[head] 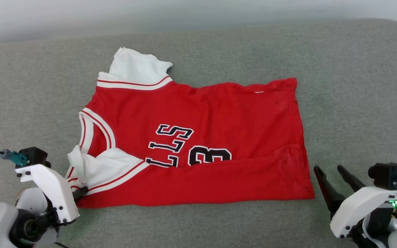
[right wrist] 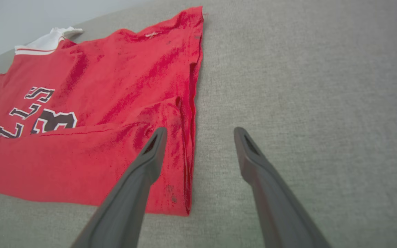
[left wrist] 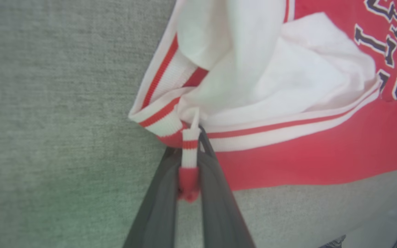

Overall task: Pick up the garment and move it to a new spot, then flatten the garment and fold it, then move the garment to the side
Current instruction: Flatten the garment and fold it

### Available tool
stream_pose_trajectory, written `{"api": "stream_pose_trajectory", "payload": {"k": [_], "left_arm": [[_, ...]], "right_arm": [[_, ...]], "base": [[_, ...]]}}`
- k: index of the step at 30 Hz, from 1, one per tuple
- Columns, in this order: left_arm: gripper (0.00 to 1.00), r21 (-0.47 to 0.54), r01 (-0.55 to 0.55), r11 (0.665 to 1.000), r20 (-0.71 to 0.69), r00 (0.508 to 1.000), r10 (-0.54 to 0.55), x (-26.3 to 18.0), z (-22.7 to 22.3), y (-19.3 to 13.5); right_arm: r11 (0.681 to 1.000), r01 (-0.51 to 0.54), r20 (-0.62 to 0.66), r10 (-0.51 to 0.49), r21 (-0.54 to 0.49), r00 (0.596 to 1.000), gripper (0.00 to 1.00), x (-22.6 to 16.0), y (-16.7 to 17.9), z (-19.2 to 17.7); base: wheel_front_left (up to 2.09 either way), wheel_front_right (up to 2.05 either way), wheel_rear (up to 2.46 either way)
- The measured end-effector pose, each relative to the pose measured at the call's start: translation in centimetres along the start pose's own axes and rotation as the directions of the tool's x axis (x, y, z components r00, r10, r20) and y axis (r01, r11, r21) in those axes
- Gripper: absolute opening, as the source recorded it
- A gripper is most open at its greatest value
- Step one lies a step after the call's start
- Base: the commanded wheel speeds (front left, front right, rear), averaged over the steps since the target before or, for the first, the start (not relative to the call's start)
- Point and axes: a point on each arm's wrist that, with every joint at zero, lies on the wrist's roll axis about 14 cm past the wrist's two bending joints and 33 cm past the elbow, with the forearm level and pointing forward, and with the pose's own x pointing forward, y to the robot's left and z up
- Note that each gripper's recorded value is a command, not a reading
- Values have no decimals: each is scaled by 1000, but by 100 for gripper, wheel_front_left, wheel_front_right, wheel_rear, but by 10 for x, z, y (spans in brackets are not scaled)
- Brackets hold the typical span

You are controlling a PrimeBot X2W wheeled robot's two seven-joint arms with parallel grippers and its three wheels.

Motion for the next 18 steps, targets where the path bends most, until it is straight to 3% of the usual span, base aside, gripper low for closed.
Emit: {"api": "stream_pose_trajectory", "payload": {"k": [8,15,16,17,18], "left_arm": [[0,67,-20,998,193,981,7,-27,24,-8],[0,92,-24,995,263,965,-1,-36,33,-15],[0,93,-20,995,267,964,-5,-36,34,-17],[0,89,-19,996,270,963,-6,-36,34,-17],[0,84,-22,996,271,962,-2,-36,33,-16]], "right_arm": [[998,-56,-345,49,-10,937,100,3,5,-35],[995,-103,-484,87,-7,871,100,24,22,-57],[994,-109,-503,91,-7,860,93,26,24,-60],[993,-114,-522,94,-5,847,34,28,25,-64],[993,-119,-537,98,-5,838,0,30,27,-66]], "base": [[0,0,0],[0,0,0],[0,0,0],[0,0,0],[0,0,0]]}}
